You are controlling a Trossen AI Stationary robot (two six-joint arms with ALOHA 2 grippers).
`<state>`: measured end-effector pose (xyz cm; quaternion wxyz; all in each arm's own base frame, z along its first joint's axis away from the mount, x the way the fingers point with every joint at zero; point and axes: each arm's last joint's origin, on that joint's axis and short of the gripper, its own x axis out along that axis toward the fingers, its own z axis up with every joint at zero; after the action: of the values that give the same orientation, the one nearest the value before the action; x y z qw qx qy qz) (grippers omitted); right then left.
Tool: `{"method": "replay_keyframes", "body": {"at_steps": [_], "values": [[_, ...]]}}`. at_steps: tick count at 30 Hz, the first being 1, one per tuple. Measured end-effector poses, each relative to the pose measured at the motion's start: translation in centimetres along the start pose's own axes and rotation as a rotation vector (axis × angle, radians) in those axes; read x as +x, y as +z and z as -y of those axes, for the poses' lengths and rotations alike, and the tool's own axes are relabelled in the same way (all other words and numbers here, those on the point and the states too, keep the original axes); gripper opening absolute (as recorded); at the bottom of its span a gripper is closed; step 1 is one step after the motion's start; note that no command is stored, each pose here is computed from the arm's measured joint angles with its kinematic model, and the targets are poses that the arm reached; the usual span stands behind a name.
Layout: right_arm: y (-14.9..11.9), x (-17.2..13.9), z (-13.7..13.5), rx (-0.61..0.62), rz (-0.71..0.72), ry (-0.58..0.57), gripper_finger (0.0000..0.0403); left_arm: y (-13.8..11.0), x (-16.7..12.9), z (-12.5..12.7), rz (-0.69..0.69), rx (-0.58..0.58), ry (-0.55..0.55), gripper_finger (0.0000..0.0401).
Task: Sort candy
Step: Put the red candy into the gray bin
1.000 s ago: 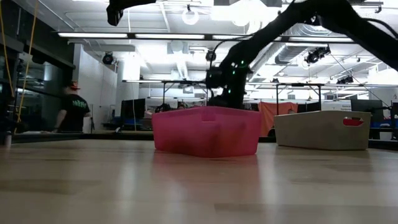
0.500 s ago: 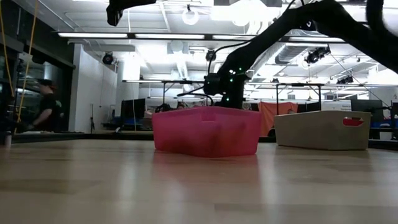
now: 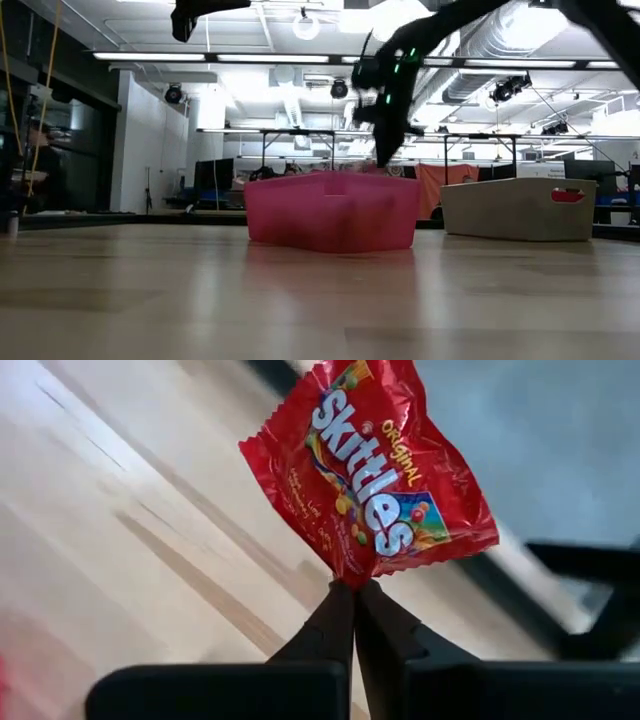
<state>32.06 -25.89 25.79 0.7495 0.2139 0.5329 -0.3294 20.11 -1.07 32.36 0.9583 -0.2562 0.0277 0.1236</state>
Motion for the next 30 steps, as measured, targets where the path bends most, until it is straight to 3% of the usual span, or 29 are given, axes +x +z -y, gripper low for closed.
{"method": "replay_keyframes", "body": {"at_steps": [8, 16, 21, 30], "values": [[-1.3, -9.4, -0.8, 0.002, 0.238, 0.047, 0.0, 0.0, 0.0, 0.0, 0.002, 0.002, 0.002, 0.02], [-4.7, -15.0, -2.4, -0.036, 0.284, 0.016, 0.0, 0.0, 0.0, 0.0, -0.002, 0.004, 0.004, 0.02], [-8.8, -15.6, -2.5, 0.027, 0.303, 0.046, 0.0, 0.0, 0.0, 0.0, -0.003, 0.004, 0.005, 0.02], [-20.4, -13.9, -1.8, 0.238, 0.283, 0.161, 0.0, 0.0, 0.0, 0.0, -0.003, 0.011, 0.005, 0.02]]}}
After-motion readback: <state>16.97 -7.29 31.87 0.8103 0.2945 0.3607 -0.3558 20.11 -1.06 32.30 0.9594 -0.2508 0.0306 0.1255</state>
